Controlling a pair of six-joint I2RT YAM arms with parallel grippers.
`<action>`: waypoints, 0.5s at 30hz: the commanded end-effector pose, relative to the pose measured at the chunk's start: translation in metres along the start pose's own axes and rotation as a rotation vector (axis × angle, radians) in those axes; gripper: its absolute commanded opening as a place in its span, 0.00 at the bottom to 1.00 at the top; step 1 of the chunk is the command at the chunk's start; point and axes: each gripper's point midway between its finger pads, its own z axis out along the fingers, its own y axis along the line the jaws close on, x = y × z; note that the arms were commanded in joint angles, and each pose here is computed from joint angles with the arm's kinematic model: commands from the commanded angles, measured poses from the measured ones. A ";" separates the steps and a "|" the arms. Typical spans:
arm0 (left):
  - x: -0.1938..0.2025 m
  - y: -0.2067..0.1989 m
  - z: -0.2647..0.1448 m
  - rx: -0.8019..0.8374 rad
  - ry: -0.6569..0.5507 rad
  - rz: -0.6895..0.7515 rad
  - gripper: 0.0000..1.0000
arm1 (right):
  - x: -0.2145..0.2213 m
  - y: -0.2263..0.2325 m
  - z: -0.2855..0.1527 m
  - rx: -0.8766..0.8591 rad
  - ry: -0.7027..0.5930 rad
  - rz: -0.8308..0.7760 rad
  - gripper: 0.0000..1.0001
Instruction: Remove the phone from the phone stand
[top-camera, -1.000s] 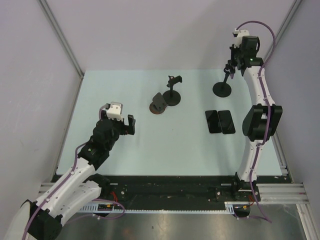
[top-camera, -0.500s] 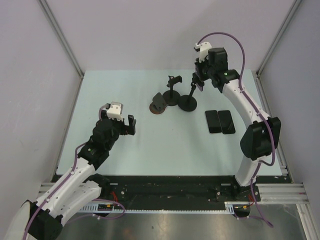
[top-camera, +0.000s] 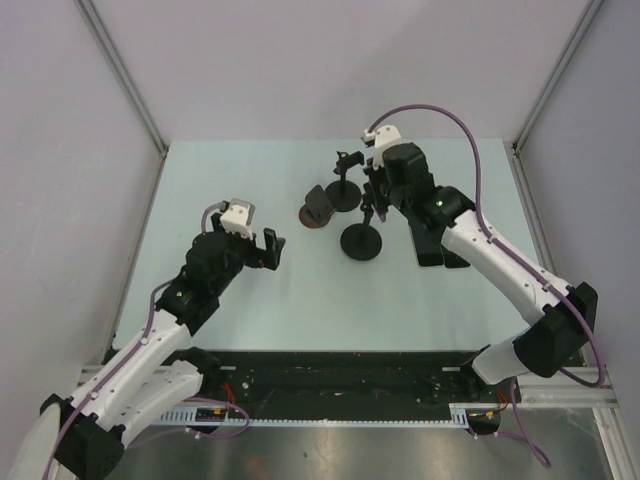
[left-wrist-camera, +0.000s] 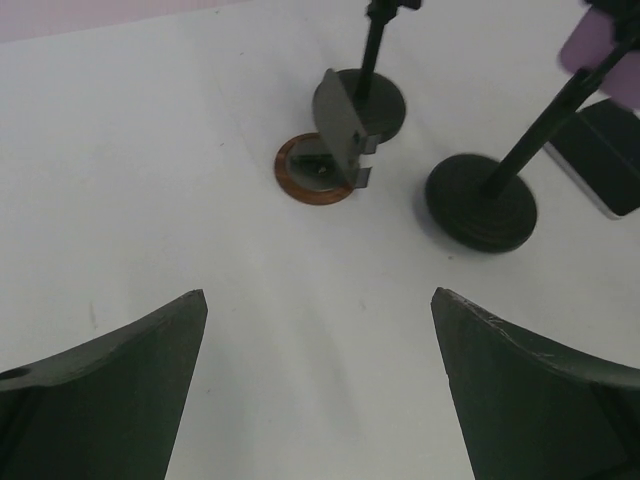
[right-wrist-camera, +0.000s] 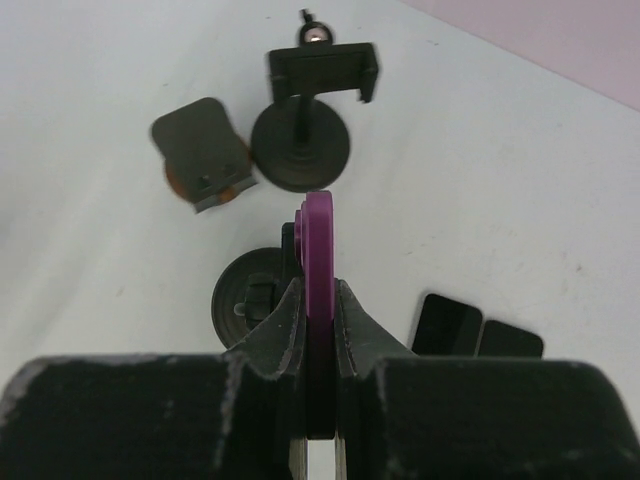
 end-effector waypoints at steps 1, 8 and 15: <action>-0.040 -0.039 -0.003 0.171 -0.073 -0.016 1.00 | -0.042 0.011 -0.038 0.070 -0.166 0.158 0.00; -0.045 -0.073 -0.001 0.292 -0.046 -0.037 1.00 | -0.014 0.062 -0.044 0.096 -0.122 0.130 0.00; -0.048 -0.086 -0.001 0.333 -0.035 -0.059 1.00 | 0.004 0.091 -0.043 0.059 -0.074 0.155 0.19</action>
